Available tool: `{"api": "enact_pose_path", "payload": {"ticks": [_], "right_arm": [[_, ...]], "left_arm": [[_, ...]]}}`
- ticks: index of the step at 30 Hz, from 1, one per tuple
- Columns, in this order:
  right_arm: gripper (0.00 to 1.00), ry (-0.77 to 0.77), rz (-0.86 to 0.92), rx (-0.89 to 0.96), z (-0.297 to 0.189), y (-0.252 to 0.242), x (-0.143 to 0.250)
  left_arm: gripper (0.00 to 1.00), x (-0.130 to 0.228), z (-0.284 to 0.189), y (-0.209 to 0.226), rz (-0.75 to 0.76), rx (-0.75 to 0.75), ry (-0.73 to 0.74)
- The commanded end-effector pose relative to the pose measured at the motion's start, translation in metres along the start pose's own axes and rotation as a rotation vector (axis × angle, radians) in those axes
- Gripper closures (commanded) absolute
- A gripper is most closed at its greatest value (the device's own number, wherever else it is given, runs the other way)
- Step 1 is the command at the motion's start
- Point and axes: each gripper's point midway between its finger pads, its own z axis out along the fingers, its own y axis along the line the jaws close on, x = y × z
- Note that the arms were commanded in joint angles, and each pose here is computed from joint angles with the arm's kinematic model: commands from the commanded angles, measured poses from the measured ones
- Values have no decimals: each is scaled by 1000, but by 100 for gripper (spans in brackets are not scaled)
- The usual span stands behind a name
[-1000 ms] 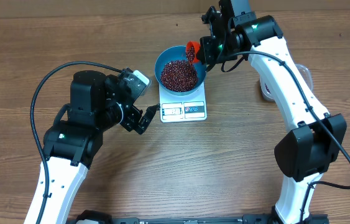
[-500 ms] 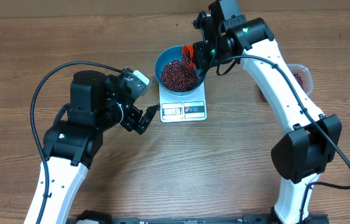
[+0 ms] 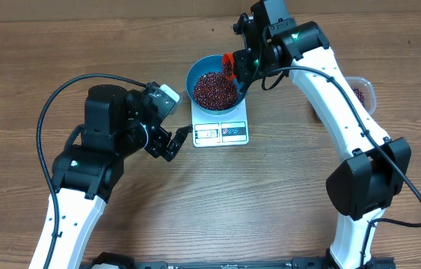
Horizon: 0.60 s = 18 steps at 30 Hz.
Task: Scoop item into bowl and weigh 150g on scale
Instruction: 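Tip the scoop over the blue bowl and pour the beans in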
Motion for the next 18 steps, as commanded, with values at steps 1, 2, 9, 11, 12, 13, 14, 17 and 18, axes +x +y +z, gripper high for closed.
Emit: {"api": "enact_pose_path", "payload": {"ticks": [1,2,9,11,12,13,14,17,18], "right_arm": [[96,-50,-22,1,-16,5,-13],[96,-49,-21,1,-15,5,-13],[96,-45,-21,-13,-15,7,-12],[96,-45,-21,-17,-15,8,-12],[96,-45,-21,-17,-15,8,-12],[96,-44,-21,-17,-15,8,-11],[96,-43,-21,-17,-15,8,-11],[96,-38,-20,-16,-15,7,-10],[96,-36,-19,-16,-15,7,-10]], "left_arm": [[1,0,1,0,-18,9,-3],[0,0,1,0,-17,9,-3],[0,0,1,0,-18,9,-3],[0,0,1,0,-18,9,-3],[0,0,1,0,-18,9,-3],[0,0,1,0,-18,9,-3],[0,0,1,0,-18,9,-3],[1,0,1,0,-18,9,-3],[0,0,1,0,-18,9,-3]]}}
